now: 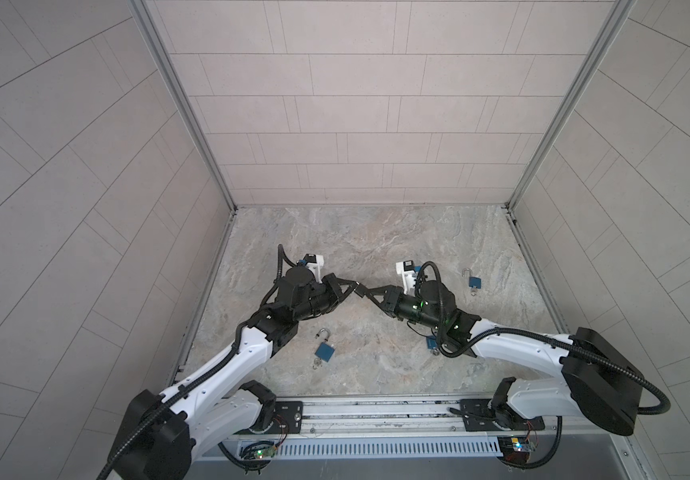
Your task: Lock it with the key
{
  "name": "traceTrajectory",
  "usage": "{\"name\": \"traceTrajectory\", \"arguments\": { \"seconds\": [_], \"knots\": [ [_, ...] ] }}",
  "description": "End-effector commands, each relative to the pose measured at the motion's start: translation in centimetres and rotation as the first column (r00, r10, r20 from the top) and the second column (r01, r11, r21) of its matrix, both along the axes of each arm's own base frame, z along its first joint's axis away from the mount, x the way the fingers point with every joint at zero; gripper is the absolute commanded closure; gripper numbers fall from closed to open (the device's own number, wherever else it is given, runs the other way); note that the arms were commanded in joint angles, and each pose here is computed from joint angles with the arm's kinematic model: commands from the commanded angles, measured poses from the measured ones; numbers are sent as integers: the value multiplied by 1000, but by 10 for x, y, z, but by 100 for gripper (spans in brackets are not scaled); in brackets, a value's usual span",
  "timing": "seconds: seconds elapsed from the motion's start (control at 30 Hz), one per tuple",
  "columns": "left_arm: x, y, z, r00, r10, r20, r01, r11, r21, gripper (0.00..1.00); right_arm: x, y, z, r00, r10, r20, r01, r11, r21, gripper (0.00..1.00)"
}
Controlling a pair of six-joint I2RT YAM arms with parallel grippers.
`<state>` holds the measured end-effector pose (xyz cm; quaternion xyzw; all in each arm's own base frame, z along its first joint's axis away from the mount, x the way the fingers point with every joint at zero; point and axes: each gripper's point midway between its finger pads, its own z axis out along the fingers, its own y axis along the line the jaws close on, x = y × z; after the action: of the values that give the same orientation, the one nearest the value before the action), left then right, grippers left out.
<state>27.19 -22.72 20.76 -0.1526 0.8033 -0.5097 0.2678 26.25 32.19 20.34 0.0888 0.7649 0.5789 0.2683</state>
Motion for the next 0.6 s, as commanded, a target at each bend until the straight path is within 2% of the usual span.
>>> {"name": "traceTrajectory", "arguments": {
  "seconds": [0.0,0.13,0.4,0.57],
  "knots": [
    [1,-3,10,999,-7,38,8,1000,-27,100,0,3,7,1000,11,7,-12,999,38,77],
    [2,-2,8,999,7,40,-5,1000,-29,100,-1,2,1,1000,9,-1,-9,999,41,82],
    [4,2,9,999,29,45,-28,999,-37,100,-4,-2,-2,1000,7,1,-7,998,59,84],
    [5,0,7,999,27,45,-24,998,-52,100,-4,0,1,1000,11,10,-11,998,64,97]
  ]
}}
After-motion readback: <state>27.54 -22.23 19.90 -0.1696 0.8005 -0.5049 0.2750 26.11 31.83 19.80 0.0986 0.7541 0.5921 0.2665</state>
